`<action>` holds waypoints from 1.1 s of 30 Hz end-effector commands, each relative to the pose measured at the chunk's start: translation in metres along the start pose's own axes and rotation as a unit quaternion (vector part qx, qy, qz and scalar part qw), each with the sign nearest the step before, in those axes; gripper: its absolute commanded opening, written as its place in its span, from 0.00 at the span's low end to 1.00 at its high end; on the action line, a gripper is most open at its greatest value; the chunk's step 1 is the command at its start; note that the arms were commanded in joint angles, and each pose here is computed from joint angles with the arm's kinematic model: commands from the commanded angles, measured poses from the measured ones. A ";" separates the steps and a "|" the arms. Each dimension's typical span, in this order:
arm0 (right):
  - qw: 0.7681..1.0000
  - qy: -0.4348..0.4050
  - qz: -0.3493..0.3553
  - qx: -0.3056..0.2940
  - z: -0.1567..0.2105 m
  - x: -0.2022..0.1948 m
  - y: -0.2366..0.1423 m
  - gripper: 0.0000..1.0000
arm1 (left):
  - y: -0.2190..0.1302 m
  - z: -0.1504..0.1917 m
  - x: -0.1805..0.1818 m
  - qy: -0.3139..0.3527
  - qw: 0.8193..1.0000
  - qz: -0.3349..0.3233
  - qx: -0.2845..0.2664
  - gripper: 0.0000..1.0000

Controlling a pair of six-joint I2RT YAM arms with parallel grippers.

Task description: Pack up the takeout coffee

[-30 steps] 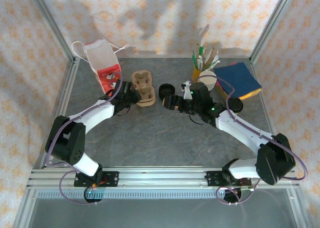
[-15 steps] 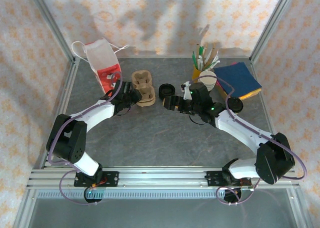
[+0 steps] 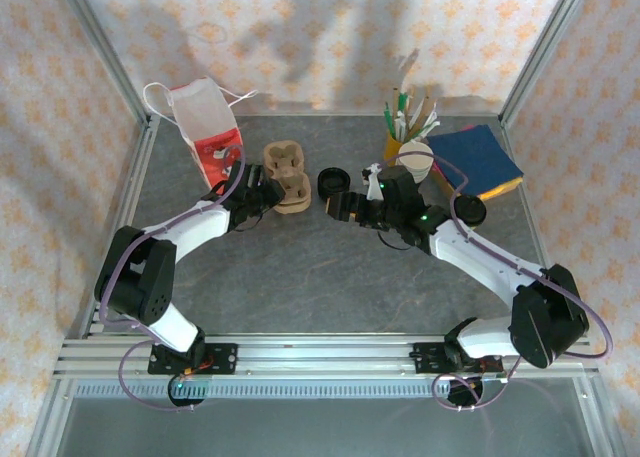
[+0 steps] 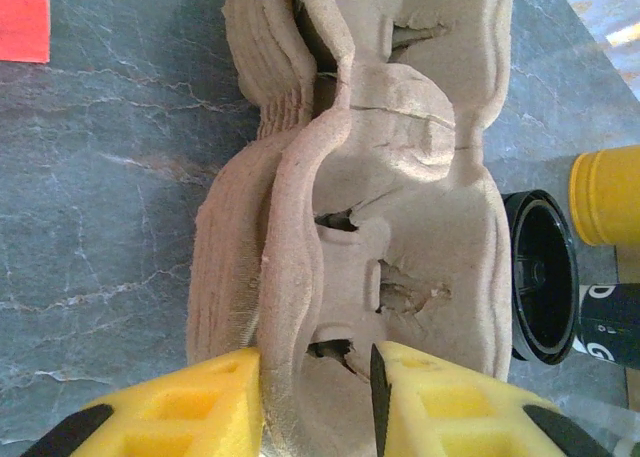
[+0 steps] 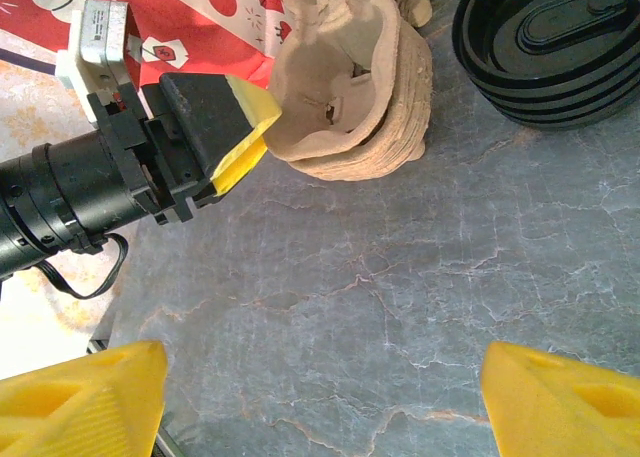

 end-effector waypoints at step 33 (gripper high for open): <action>0.988 -0.121 0.081 -0.051 -0.038 0.014 -0.044 0.81 | -0.075 0.004 -0.046 0.103 0.984 0.137 0.038 0.01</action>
Point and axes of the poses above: each hand's point on the last joint's axis, 136 mm out from that joint toward the fingers, its own y axis out along the fingers, its own x axis along the line the jaws close on, z = x × y, the point moved 6 cm from there along -y, back along the fingers, and after that the axes turned 15 degrees about -y, right-handed, at the moved point
